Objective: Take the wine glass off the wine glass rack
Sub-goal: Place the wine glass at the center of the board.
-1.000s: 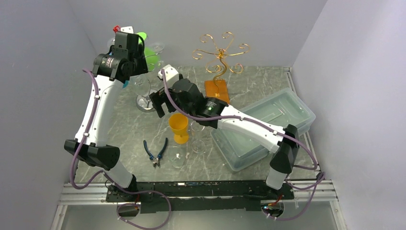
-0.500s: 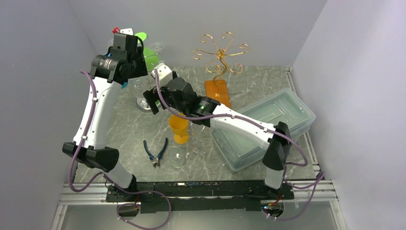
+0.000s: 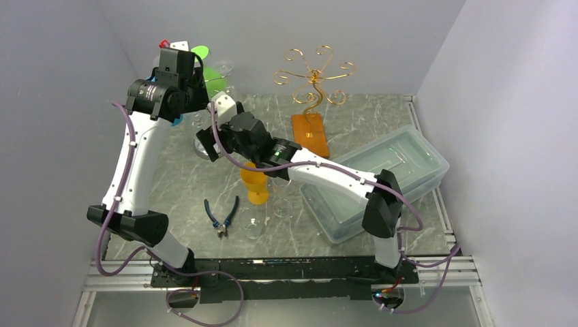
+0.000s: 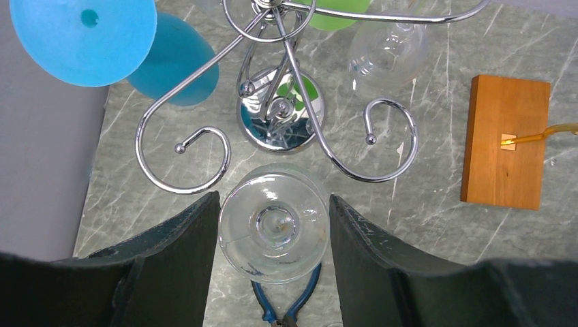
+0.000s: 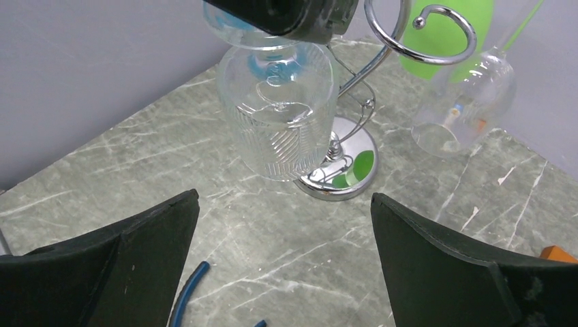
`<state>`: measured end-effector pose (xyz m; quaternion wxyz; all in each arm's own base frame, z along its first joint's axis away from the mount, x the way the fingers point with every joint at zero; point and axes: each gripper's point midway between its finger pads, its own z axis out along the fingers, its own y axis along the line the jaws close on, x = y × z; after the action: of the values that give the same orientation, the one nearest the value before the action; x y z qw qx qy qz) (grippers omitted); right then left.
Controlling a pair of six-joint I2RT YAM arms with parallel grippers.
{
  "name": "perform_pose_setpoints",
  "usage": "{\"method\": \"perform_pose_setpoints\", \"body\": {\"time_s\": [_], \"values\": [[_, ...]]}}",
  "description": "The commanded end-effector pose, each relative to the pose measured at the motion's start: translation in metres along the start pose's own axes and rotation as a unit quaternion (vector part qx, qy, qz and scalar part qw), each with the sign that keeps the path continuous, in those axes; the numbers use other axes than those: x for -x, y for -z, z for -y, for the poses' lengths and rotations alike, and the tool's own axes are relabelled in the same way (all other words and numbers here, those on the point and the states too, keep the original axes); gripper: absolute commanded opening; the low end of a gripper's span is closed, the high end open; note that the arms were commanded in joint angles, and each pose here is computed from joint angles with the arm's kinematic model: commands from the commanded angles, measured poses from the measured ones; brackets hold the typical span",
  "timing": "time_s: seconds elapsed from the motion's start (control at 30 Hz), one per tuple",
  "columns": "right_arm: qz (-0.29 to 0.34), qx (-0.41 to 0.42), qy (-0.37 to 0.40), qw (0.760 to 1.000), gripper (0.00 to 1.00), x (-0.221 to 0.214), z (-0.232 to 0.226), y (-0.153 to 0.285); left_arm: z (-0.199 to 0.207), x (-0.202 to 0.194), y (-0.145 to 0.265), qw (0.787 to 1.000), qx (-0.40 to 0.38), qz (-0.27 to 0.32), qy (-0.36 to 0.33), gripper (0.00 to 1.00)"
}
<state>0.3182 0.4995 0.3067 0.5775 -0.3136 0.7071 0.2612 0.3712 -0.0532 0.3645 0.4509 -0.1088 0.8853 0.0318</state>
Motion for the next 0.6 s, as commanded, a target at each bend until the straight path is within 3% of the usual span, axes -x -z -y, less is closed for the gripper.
{"method": "perform_pose_setpoints", "body": {"time_s": [0.0, 0.57], "values": [[0.067, 0.003, -0.006, 0.998, 1.0, 0.039, -0.003, -0.002, 0.0, 0.029, 0.034, 0.997, -0.027, 0.059, 0.034, 0.17], [0.083, -0.005, -0.002, 0.997, 0.99, 0.036, -0.005, -0.027, 0.0, 0.024, 0.042, 0.997, -0.037, 0.054, 0.039, 0.17]]}}
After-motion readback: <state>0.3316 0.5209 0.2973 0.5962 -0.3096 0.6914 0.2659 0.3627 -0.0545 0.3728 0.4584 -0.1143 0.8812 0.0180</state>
